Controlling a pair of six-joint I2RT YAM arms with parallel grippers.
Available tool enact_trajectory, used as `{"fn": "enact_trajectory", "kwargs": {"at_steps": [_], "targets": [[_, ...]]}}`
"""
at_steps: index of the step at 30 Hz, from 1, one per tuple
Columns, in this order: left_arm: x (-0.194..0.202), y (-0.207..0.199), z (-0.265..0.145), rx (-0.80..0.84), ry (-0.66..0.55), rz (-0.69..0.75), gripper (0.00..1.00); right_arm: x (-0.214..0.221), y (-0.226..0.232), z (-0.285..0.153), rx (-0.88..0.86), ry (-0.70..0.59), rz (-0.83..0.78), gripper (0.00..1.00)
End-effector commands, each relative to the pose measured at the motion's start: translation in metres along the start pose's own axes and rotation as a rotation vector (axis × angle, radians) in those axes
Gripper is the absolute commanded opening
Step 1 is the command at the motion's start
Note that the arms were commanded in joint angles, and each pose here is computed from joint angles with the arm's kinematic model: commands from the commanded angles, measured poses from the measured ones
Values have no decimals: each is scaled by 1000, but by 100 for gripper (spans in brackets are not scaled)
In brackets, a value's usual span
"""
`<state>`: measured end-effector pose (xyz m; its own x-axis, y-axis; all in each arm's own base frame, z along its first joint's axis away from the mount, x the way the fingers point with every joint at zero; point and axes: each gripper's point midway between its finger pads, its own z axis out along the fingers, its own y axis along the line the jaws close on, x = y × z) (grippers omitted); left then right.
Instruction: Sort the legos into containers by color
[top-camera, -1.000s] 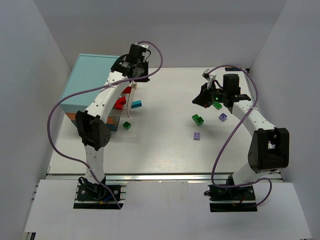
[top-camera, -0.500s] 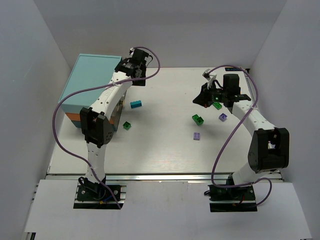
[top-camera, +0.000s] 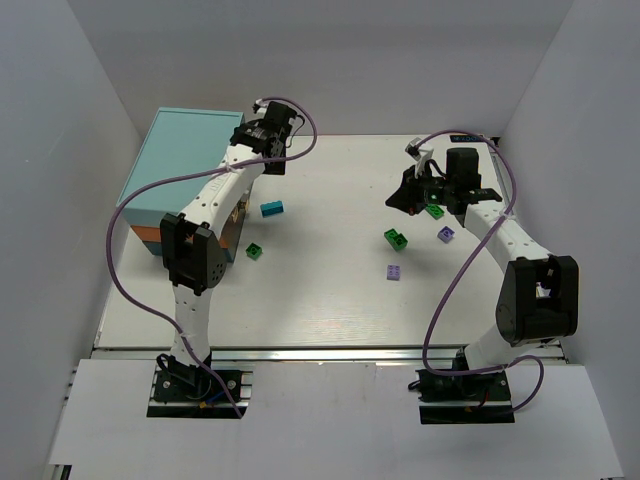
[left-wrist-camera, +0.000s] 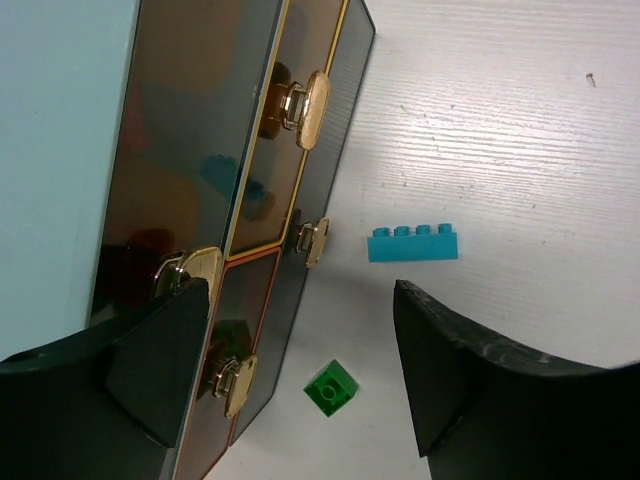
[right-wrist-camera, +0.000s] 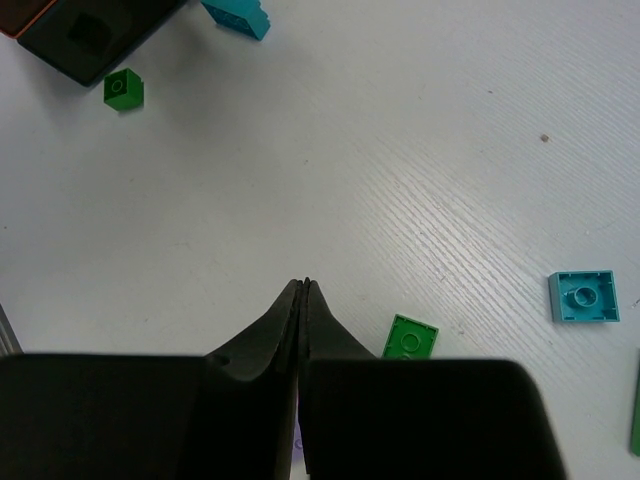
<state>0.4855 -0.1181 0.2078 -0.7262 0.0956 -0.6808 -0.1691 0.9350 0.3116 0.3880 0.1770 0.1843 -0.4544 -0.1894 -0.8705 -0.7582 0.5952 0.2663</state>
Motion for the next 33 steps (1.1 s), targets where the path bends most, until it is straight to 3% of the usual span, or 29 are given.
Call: {"fn": "enact_trajectory", "kwargs": {"at_steps": [1, 4, 6, 8, 9, 11, 13, 16, 19, 21, 22, 29, 30, 31, 33], "targets": [[-14, 29, -13, -71, -39, -32, 83, -15, 2, -2, -11, -38, -56, 0], [-30, 12, -28, 39, -82, -53, 63, -14, 17, 2, -119, -40, -99, 1], [-42, 4, -41, 120, -117, -86, 43, -16, 25, 6, -186, -41, -115, 18], [-49, -2, -53, 176, -151, -105, 35, -22, 29, 16, -242, -41, -109, 30], [-48, -2, -62, 213, -155, -117, 34, -22, 31, 20, -260, -33, -104, 41], [-47, -1, -72, 247, -160, -129, 37, -24, 33, 34, -292, -26, -73, 49], [-39, -3, -88, 321, -145, -132, 49, -23, 42, 53, -350, -12, -4, 55], [-13, -8, -120, 478, -116, -147, 59, -34, 67, 85, -452, 19, 163, 56], [-7, 6, -164, 600, -214, -256, 67, -42, 95, 126, -531, 21, 266, 57], [-6, 20, -188, 640, -272, -337, 72, -41, 116, 150, -552, 68, 445, 60], [-6, 36, -209, 673, -334, -383, 75, -46, 144, 164, -596, 58, 437, 61], [1, 67, -265, 761, -408, -456, 79, -52, 221, 222, -707, 142, 647, 85], [3, 70, -267, 758, -409, -462, 79, -37, 219, 243, -672, 173, 664, 86], [6, 73, -268, 752, -404, -466, 79, -59, 228, 246, -686, 138, 628, 87], [10, 82, -276, 748, -422, -480, 79, -49, 241, 264, -674, 167, 640, 88]]}}
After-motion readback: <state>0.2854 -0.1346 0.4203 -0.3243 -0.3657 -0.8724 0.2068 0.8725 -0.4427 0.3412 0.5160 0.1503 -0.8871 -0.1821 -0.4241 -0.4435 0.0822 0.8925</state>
